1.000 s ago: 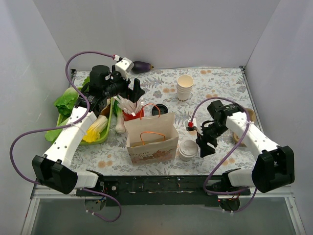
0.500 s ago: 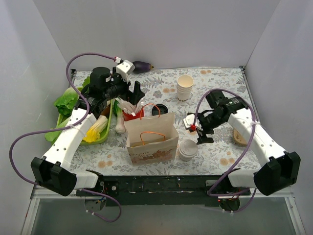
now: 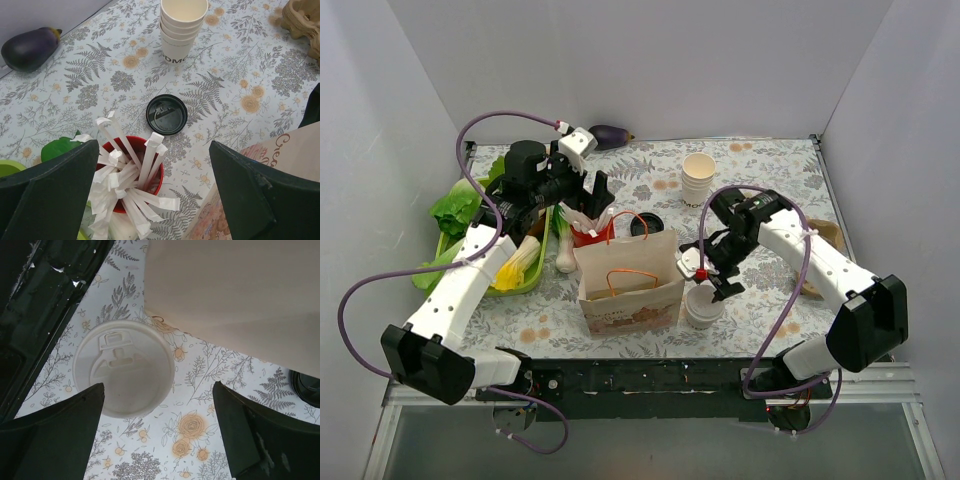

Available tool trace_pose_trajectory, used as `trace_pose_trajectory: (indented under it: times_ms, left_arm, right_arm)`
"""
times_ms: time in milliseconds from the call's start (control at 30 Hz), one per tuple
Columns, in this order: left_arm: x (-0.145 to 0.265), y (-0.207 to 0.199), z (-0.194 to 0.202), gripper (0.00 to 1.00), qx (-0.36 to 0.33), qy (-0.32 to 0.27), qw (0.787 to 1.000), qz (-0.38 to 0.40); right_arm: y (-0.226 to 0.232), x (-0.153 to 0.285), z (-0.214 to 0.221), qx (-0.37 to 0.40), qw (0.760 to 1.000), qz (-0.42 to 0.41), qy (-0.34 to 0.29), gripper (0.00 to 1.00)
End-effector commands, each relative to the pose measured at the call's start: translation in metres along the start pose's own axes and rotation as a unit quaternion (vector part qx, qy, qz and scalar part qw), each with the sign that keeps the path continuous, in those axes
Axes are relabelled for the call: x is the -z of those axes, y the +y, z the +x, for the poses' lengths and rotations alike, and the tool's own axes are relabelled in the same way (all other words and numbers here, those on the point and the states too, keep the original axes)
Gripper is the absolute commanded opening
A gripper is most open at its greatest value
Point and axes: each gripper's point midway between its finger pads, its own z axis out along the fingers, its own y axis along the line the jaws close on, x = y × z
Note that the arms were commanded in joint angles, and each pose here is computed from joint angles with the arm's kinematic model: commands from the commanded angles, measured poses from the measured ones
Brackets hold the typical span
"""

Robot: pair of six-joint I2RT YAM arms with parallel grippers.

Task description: Pack the takeout coffee

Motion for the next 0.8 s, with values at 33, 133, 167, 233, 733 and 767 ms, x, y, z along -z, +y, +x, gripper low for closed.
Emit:
trace_pose_trajectory:
  times_ms: [33,133,167,233,733,767]
  left_arm:
    - [0.014,-0.003,-0.009,0.94,-0.017,-0.015,1.000,-0.005]
    - [0.013,-0.004,-0.008,0.94,-0.016,-0.013,1.000,-0.004]
    - [0.013,-0.004,-0.008,0.94,-0.017,-0.014,1.000,-0.002]
    - [0.013,-0.004,-0.007,0.94,-0.016,-0.013,1.000,-0.001]
    - [0.012,-0.008,-0.005,0.94,-0.012,-0.013,1.000,0.010]
    - [0.012,-0.008,-0.005,0.94,-0.012,-0.013,1.000,0.010]
  right_arm:
    - [0.006,-0.003,-0.011,-0.002,1.000,-0.019,-0.005,0.96]
    - [0.009,-0.006,-0.011,-0.019,0.999,-0.026,-0.002,0.96]
    - [0.012,-0.007,-0.010,-0.023,0.999,-0.029,-0.001,0.96]
    - [0.014,-0.007,-0.010,-0.029,0.999,-0.030,0.002,0.96]
    - [0.027,-0.008,-0.014,-0.074,0.997,-0.033,0.008,0.95]
    - [0.028,-0.009,-0.014,-0.076,0.996,-0.035,0.009,0.95]
